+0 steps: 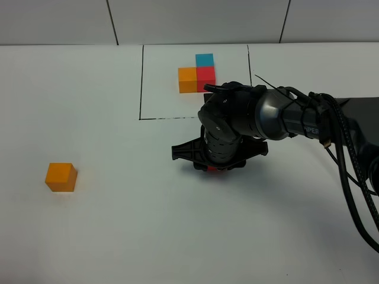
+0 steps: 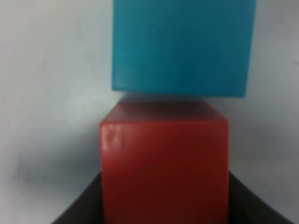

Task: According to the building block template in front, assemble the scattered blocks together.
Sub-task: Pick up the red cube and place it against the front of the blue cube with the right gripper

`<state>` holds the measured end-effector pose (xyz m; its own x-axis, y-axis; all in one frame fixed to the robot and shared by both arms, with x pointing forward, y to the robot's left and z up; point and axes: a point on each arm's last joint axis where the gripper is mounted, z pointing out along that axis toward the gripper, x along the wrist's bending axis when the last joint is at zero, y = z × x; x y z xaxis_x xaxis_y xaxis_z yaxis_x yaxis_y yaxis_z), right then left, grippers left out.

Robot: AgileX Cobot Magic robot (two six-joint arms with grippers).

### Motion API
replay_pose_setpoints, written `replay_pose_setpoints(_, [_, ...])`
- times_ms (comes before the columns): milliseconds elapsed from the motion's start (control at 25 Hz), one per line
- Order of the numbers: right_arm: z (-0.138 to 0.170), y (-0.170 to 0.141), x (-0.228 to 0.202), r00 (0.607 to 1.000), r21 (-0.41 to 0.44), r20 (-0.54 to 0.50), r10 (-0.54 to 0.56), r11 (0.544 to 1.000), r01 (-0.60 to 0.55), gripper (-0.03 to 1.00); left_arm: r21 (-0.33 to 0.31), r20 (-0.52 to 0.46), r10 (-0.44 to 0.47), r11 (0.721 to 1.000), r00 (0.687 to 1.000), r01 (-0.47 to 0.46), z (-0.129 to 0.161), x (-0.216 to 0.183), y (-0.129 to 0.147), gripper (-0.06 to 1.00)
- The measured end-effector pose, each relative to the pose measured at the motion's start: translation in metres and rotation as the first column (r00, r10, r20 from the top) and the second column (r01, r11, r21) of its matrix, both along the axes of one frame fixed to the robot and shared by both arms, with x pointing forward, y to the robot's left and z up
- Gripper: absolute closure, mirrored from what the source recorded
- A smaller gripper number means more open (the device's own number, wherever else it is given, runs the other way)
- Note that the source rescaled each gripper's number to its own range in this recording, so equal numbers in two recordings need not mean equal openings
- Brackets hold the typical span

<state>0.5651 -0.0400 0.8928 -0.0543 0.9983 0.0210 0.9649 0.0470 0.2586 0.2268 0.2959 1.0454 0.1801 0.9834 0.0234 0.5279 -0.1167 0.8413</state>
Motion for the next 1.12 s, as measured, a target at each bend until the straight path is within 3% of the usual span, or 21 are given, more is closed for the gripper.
replay_pose_setpoints(1120, [-0.0040, -0.0050, 0.0071, 1.000, 0.004, 0.010, -0.012, 1.000, 0.012, 0.95, 0.001, 0.000, 0.000, 1.000, 1.000, 0.000, 0.0000, 0.0000, 0.0000, 0.31])
